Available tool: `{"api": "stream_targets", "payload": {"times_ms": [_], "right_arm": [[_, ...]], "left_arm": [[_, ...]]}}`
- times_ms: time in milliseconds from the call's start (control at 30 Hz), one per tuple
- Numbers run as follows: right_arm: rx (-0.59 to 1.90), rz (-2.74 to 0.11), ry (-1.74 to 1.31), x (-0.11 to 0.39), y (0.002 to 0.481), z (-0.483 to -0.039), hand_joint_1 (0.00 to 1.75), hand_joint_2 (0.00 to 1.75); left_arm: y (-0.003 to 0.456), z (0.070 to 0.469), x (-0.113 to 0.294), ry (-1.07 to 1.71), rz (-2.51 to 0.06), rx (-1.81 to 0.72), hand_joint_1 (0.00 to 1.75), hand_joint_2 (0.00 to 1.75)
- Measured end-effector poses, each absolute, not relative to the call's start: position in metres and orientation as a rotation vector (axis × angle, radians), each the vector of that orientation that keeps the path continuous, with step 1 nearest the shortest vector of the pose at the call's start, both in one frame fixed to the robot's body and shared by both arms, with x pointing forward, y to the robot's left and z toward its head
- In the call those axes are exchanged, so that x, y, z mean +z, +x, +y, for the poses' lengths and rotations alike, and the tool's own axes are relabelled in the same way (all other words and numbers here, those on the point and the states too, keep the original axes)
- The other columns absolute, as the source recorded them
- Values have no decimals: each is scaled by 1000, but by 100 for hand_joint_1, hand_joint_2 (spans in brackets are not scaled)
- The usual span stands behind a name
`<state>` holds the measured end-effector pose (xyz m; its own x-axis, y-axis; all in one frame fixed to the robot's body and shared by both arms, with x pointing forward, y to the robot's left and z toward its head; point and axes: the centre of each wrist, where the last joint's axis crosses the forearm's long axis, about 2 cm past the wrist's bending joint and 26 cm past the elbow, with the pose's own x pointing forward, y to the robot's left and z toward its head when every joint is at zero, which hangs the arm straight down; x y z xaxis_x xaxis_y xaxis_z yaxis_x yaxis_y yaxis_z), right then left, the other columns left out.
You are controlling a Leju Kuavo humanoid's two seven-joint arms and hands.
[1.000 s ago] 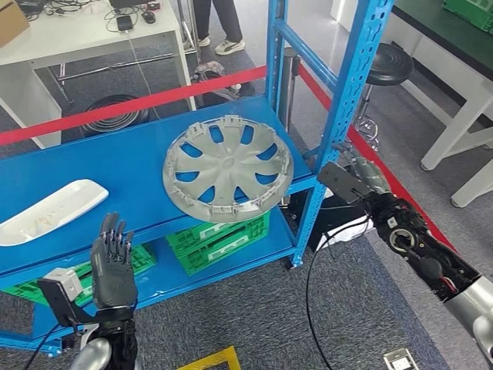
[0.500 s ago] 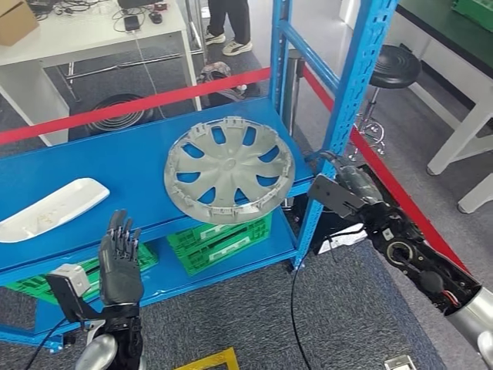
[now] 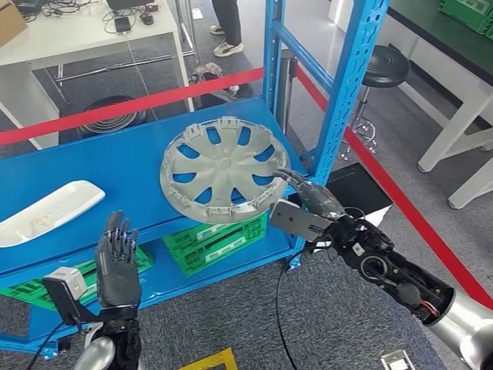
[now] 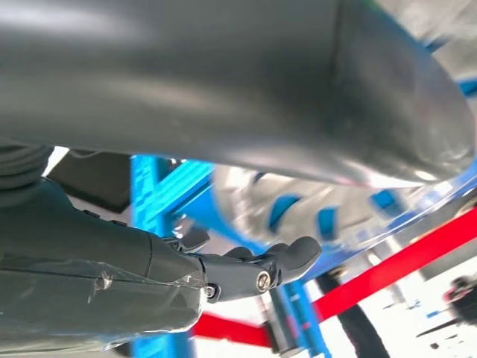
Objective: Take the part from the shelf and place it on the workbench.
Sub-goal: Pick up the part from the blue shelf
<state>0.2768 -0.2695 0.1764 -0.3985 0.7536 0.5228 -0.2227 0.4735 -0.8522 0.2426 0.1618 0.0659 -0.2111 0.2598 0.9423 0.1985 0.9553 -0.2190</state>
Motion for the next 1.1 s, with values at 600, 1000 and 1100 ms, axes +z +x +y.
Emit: {"api": "stream_targets", "payload": {"times_ms": [600,1000,1100], "right_arm": [[1326,-1678,-302,175,275,-235,0,0],[1373,-1639,-390,173,299,-244,0,0],[1353,-1627,-413,171,305,-249,0,0]], "left_arm": [[243,158,64,-353,-1789,67,0,0],[244,155,64,-377,-1794,42,0,0],[244,154,65,-378,-1794,42,0,0]]}}
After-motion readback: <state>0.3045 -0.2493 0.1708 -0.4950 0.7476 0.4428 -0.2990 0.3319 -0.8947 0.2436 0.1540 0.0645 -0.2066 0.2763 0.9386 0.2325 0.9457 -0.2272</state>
